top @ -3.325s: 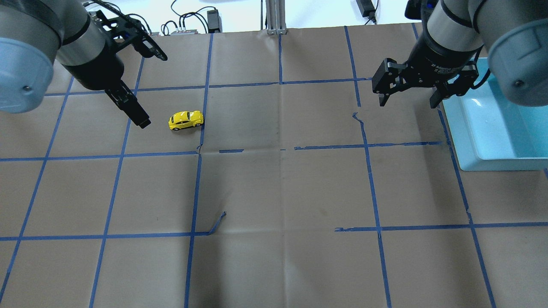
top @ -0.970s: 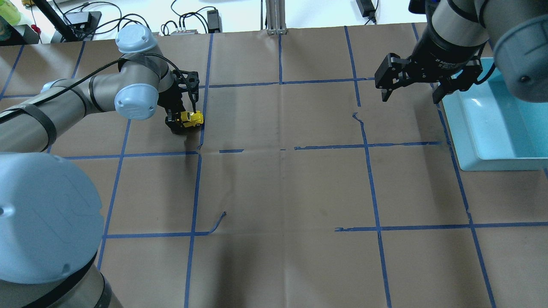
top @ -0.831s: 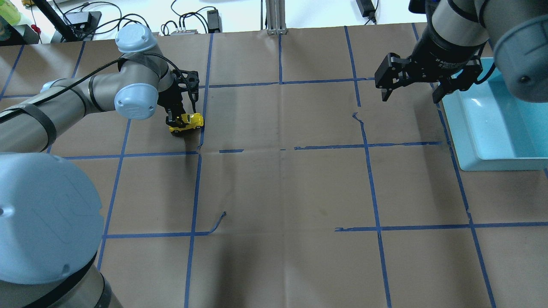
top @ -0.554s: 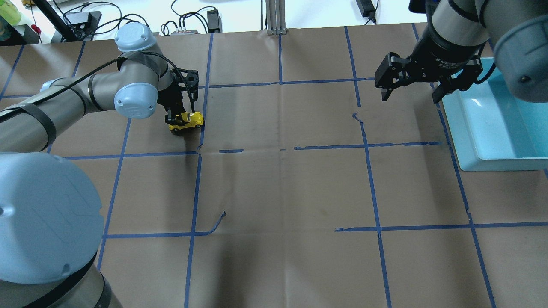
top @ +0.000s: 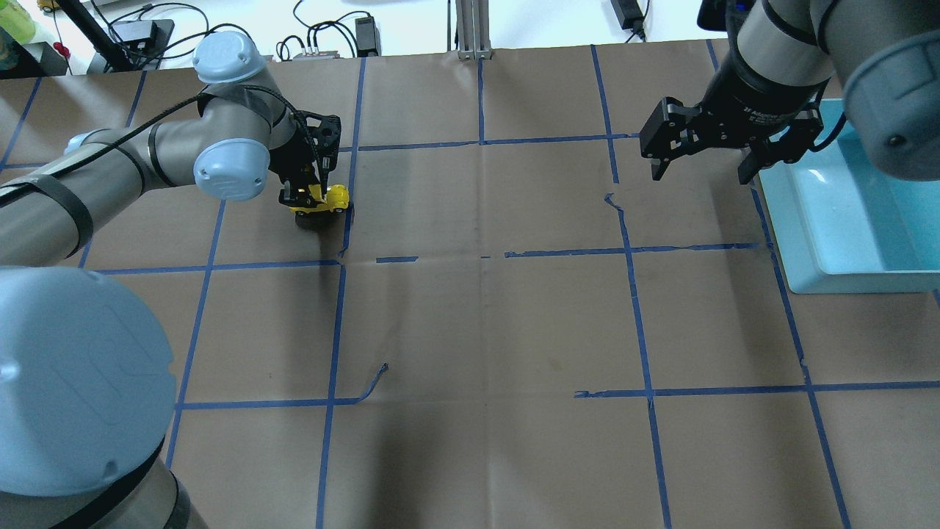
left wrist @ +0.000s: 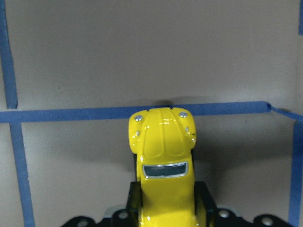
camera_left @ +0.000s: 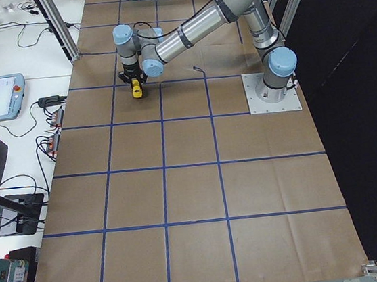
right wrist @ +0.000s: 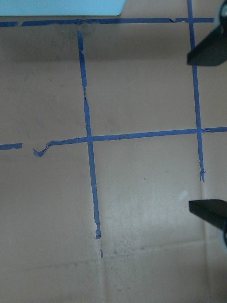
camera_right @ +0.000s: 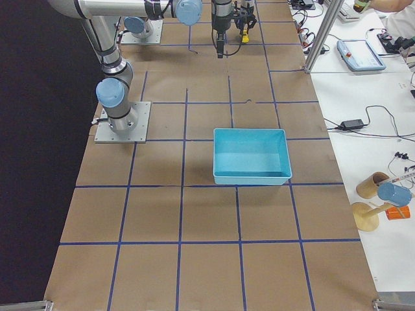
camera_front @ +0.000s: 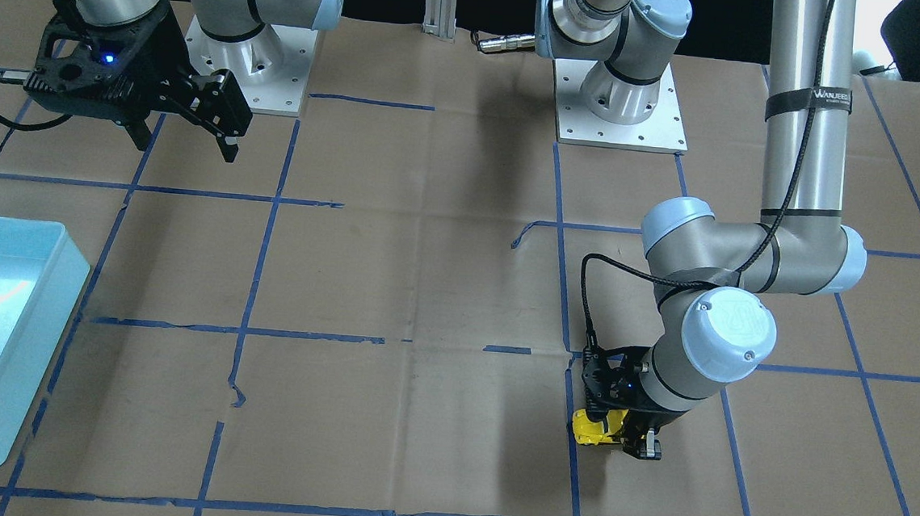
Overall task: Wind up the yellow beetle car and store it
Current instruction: 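Press the held car down against the table with the left gripper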
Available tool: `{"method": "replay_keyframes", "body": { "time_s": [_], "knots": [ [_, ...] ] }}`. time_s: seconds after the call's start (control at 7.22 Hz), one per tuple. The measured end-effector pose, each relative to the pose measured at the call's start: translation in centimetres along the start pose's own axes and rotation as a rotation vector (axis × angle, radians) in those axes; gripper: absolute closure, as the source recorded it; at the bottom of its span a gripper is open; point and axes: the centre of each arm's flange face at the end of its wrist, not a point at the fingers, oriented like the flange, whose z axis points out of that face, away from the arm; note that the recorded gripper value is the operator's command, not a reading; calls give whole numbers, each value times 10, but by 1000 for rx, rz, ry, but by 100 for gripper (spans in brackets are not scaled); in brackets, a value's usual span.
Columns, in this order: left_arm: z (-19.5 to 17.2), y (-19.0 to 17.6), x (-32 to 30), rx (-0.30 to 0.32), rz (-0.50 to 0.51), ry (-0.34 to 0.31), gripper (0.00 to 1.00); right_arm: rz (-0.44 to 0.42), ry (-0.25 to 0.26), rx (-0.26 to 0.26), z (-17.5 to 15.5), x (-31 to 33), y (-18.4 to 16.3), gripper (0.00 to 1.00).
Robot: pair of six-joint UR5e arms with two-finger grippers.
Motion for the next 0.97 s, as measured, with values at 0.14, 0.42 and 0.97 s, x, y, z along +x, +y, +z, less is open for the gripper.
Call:
{"method": "replay_keyframes", "body": {
  "time_s": [0.14,0.42,0.97],
  "knots": [
    [1,-1,0,2,6,1,100,-2,2,-2,1,0,0,0],
    [5,-1,-1,2,4,6,100,-5,3,-3,1,0,0,0],
    [6,3,-2,0,-3,7,100,-16,-3,-9,3,-1,-1,0]
  ]
}}
